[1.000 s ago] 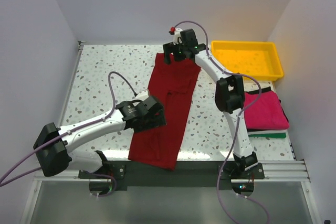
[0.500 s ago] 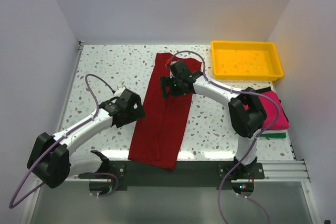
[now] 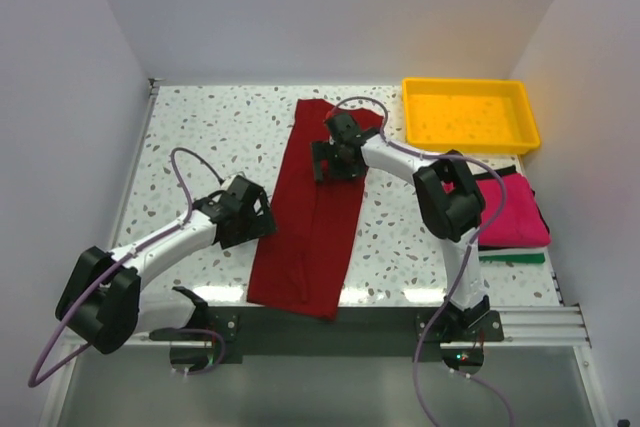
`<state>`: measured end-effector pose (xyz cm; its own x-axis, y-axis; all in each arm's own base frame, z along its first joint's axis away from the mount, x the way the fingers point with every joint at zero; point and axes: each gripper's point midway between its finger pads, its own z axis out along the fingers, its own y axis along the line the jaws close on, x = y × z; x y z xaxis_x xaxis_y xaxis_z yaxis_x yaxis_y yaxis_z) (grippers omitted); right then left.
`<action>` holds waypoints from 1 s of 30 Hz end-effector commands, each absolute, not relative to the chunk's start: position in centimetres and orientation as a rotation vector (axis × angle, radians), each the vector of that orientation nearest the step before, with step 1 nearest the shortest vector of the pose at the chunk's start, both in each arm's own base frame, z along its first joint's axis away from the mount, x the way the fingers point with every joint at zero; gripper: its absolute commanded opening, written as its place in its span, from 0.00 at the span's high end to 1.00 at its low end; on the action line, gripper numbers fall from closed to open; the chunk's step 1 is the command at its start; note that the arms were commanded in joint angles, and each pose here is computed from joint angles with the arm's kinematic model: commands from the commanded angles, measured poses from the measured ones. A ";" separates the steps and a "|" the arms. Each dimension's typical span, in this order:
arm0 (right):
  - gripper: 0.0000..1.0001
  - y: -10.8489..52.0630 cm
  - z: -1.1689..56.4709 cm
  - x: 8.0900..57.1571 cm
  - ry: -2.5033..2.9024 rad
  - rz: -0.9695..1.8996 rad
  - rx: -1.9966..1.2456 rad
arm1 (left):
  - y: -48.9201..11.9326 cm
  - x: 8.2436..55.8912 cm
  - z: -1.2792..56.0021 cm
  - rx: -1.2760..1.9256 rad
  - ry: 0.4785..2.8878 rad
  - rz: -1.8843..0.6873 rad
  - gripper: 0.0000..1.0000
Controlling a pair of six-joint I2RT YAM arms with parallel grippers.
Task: Fold and stack the t-shirts
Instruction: Fold the tshirt
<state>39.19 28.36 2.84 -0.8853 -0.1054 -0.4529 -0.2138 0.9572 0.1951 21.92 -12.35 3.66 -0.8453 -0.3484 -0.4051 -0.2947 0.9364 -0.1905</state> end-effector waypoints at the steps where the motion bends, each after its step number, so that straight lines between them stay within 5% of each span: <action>1: 0.01 26.2 0.5 41.9 2.684 0.270 -0.214 | -13.4 22.8 4.8 -0.384 2.608 -0.262 0.00; 11: 0.01 25.7 -0.4 50.0 2.625 0.298 -0.354 | -15.9 22.4 5.3 -0.177 2.622 -0.432 0.00; 17: 0.01 26.9 6.2 51.1 2.531 0.371 -0.375 | -19.2 21.8 7.6 0.030 2.575 -0.370 0.00; 23: 0.01 25.5 16.1 47.7 2.396 0.436 -0.301 | -23.6 21.0 8.8 0.182 2.545 -0.444 0.00; 26: 0.01 23.9 17.7 44.0 2.380 0.465 -0.216 | -25.0 20.3 8.4 0.229 2.562 -0.449 0.00; 30: 0.01 23.1 13.2 36.4 2.462 0.637 -0.150 | -24.7 19.3 7.0 0.224 2.619 -0.379 0.14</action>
<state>40.15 22.44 14.13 -0.7989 -0.0454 -0.5997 -0.2632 0.9230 0.2808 18.89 -24.29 6.49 -0.8783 0.1002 -0.4675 0.2368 0.9407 -0.2431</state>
